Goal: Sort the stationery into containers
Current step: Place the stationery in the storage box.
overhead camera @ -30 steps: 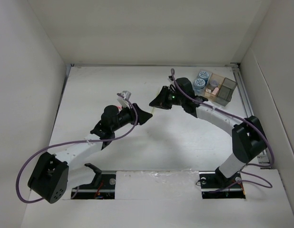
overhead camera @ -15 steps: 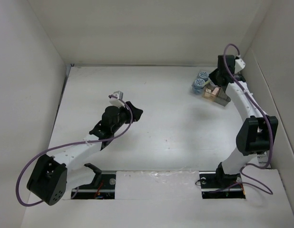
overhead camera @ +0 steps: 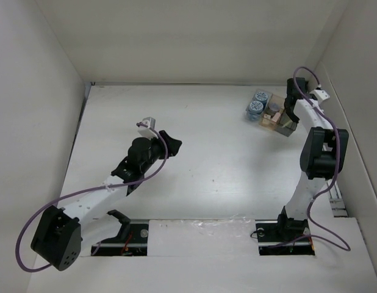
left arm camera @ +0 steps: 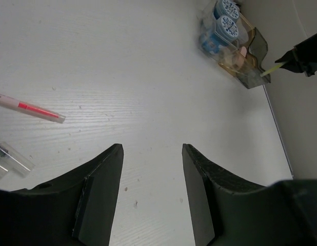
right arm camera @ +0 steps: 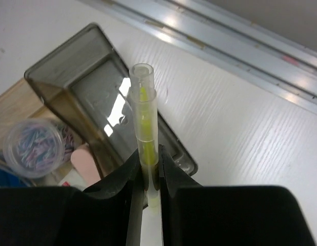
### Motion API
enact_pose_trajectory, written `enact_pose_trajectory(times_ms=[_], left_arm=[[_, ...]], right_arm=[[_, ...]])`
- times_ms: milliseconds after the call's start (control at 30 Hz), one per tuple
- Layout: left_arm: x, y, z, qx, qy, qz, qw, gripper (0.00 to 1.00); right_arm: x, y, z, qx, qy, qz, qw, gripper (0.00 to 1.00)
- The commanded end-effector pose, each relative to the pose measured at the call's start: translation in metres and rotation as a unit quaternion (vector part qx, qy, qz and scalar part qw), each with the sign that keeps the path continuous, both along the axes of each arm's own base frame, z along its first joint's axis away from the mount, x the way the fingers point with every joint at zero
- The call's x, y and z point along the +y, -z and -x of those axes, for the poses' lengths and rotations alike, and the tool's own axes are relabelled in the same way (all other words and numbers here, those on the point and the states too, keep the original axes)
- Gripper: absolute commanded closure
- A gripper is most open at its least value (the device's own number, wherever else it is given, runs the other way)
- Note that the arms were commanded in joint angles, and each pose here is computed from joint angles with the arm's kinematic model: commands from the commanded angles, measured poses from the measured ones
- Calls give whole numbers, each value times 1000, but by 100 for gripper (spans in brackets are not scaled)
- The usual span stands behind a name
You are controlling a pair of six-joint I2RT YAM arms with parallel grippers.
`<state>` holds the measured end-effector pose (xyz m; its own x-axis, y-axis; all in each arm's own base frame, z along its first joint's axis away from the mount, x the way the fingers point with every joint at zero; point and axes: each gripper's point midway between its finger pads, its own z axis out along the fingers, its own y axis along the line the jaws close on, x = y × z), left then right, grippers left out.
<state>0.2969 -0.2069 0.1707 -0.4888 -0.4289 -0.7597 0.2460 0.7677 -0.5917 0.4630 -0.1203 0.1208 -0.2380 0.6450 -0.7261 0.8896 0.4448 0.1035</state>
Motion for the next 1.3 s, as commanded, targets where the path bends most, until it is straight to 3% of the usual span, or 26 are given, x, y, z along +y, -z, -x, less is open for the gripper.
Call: enact_pose_trajectory(times_ms=[0,500,800,933,967,1067,1100,1200,1267], left_arm=[[-7,-11,8,-20,19,15,1000,54],[-6,-11,7,-20,14,13,1000,54],[-2,-1,3,-8,-1,1,1000,54],[-1,-5,1,-13,-6,3,1000,54],[-1,-5,1,-11,-7,7,1000,54],[0,-2,-1,-7,-12,3,1000,54],[2,0,-1,-5,-18,-1,1000,54],[12,5,-5,4,-45,-16,999,55],[18,13,-7,15,-65,-25,997,55]], right_arm=[[-23,-25,2,-28,45,41,998,94],[-36,-45,-25,-70,57,42,995,93],[-15,-6,-36,-40,31,28,998,89],[-4,4,-39,-30,20,27,999,72],[-4,-1,-39,-35,20,27,999,63],[0,-16,-39,-52,17,32,998,48],[0,-21,-39,-57,18,32,998,39],[7,-44,-39,-85,14,27,996,31],[9,-49,-33,-95,13,19,995,31]])
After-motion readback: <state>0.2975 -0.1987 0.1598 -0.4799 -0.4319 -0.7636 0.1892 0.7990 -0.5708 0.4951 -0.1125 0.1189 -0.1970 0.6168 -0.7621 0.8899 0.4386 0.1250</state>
